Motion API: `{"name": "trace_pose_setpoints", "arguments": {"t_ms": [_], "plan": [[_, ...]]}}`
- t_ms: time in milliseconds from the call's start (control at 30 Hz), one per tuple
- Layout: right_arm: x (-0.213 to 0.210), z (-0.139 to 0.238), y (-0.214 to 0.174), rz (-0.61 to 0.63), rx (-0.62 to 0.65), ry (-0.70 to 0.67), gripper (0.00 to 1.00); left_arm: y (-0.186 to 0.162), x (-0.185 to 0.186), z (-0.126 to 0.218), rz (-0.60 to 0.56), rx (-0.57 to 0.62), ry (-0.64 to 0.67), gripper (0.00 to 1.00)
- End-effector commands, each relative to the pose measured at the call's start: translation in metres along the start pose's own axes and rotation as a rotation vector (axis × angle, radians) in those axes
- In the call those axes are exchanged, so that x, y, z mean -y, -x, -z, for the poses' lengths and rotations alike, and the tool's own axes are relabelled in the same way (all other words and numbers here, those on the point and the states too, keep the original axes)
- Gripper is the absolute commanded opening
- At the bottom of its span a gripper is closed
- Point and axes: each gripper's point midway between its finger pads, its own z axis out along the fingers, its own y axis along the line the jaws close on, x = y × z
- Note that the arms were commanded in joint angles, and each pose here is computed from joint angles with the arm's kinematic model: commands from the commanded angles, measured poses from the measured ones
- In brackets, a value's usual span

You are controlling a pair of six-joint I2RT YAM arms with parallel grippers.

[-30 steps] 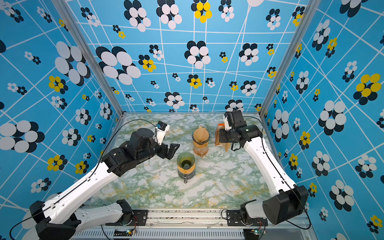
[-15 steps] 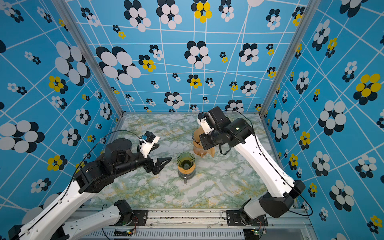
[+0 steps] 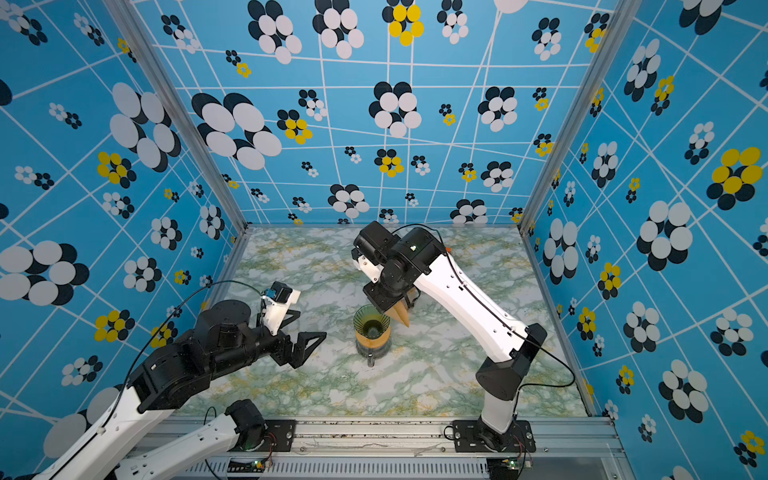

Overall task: Place the coffee filter in the dripper
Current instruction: 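Carry the paper filter with the right gripper over the green dripper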

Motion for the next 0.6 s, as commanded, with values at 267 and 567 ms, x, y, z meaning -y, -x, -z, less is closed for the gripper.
{"name": "trace_pose_setpoints", "arguments": {"t_ms": [267,567], "plan": [[-0.014,-0.023,0.0,0.039,-0.091,0.005,0.01,-0.019,-0.008,0.0,0.048,0.016,0.019,0.99],[-0.018,-0.041,0.008,0.041,-0.124,0.006,0.02,-0.026,-0.015,-0.014,0.135,-0.018,0.056,0.99]]}}
